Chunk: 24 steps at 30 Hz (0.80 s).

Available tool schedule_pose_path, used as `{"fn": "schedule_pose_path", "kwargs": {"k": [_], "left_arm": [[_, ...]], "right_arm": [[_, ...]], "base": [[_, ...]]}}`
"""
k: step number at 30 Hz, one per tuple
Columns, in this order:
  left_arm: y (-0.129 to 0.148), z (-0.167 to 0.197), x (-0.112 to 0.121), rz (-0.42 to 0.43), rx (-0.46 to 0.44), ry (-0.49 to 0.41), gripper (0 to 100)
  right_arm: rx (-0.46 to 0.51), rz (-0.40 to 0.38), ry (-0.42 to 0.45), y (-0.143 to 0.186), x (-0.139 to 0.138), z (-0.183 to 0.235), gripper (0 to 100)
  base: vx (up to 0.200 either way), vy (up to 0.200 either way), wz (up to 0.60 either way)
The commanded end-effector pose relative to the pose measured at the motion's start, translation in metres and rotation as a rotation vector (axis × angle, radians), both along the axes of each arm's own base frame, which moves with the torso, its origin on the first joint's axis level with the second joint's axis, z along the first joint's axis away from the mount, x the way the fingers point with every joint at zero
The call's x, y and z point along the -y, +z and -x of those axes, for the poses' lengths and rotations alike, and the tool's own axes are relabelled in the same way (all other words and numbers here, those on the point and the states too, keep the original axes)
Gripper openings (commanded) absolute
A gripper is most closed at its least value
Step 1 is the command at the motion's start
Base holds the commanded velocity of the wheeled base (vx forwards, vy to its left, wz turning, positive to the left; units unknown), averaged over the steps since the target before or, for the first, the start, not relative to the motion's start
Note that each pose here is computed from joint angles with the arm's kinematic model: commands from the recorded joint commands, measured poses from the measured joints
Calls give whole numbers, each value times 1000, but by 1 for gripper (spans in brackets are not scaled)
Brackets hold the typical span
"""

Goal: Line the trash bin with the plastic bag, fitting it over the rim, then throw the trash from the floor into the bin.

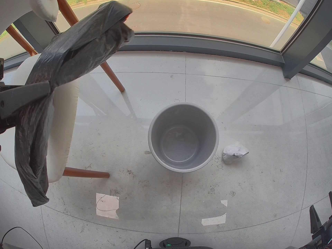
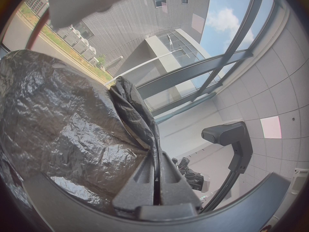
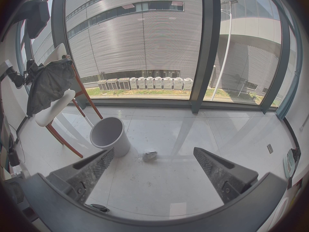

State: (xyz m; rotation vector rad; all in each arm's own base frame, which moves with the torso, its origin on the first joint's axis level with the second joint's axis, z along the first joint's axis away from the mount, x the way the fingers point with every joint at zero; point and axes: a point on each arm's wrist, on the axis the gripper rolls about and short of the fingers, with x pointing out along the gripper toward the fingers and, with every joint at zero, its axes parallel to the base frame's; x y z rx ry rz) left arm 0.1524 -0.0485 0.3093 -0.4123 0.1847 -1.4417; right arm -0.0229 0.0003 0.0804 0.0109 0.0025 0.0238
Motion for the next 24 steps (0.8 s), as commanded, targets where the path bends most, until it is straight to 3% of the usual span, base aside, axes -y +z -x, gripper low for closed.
{"fn": "schedule_pose_path", "kwargs": {"k": [1,13,18,24], "left_arm": [[-10,-17,17,-10,-60,-74,0],[-18,-27,54,-30,-111,-235,0],[-32,-47,62,-48,-167,-226,0],[-48,-68,63,-44,-202,-152,0]], "right_arm": [[-7,0,1,-5,0,-1,100],[-8,0,1,-5,0,-1,100],[-8,0,1,-5,0,-1,100],[-7,0,1,-5,0,-1,100]], "base": [[0,0,0],[0,0,0],[0,0,0],[0,0,0]]}}
